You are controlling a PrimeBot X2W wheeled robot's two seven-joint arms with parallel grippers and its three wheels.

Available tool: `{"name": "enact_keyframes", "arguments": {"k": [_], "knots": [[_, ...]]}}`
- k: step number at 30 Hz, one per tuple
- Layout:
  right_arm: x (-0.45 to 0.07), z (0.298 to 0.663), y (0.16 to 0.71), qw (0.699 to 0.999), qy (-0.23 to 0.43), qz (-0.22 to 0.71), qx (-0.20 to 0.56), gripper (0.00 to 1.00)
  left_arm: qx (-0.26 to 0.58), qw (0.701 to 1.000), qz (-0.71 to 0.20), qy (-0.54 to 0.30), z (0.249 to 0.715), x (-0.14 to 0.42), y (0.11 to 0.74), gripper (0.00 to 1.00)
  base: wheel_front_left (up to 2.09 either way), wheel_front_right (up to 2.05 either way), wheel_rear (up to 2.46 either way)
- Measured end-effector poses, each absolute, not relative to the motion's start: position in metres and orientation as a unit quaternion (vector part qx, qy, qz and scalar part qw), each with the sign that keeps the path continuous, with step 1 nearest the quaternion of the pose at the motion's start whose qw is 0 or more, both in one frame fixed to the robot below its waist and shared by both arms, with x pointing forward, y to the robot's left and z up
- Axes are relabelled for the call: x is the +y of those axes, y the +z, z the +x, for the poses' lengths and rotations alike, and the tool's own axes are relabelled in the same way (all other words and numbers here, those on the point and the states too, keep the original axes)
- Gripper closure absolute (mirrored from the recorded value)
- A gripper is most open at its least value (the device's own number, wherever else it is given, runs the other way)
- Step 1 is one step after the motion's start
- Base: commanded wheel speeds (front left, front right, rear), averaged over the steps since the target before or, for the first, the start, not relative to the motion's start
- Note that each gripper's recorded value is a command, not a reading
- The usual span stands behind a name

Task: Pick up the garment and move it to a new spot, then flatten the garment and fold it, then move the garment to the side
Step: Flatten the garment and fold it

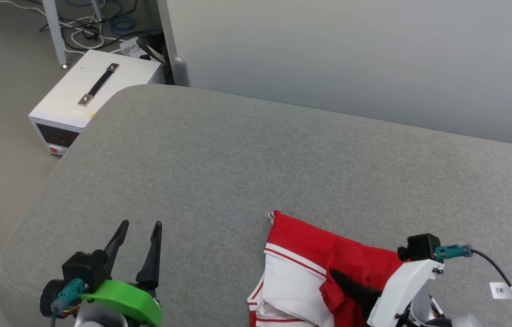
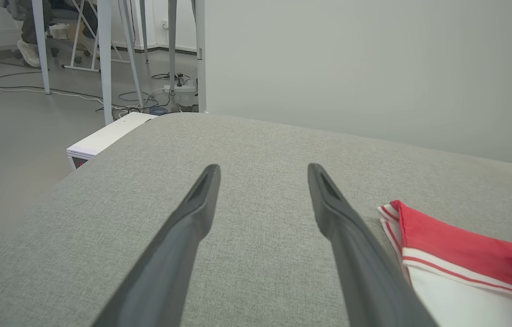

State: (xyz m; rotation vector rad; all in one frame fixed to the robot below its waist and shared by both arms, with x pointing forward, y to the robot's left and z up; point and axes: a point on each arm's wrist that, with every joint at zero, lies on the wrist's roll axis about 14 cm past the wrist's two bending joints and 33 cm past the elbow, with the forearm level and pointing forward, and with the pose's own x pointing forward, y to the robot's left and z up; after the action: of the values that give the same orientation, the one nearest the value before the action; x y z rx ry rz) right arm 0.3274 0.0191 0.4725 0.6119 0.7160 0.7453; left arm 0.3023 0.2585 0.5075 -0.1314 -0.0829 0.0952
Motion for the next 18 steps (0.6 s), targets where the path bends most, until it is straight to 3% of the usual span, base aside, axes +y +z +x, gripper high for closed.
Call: {"name": "enact_keyframes", "arguments": {"k": [10,18], "knots": [[0.065,0.330,0.448,0.797,0.380,0.289,0.370,1.00,-0.026,0.995,-0.065,0.076,0.295,0.273,0.498,0.00,0.00,0.00,0.00],[0.075,0.349,0.437,0.808,0.366,0.284,0.365,1.00,-0.018,0.994,-0.069,0.084,0.294,0.274,0.493,0.00,0.00,0.00,0.00]]}}
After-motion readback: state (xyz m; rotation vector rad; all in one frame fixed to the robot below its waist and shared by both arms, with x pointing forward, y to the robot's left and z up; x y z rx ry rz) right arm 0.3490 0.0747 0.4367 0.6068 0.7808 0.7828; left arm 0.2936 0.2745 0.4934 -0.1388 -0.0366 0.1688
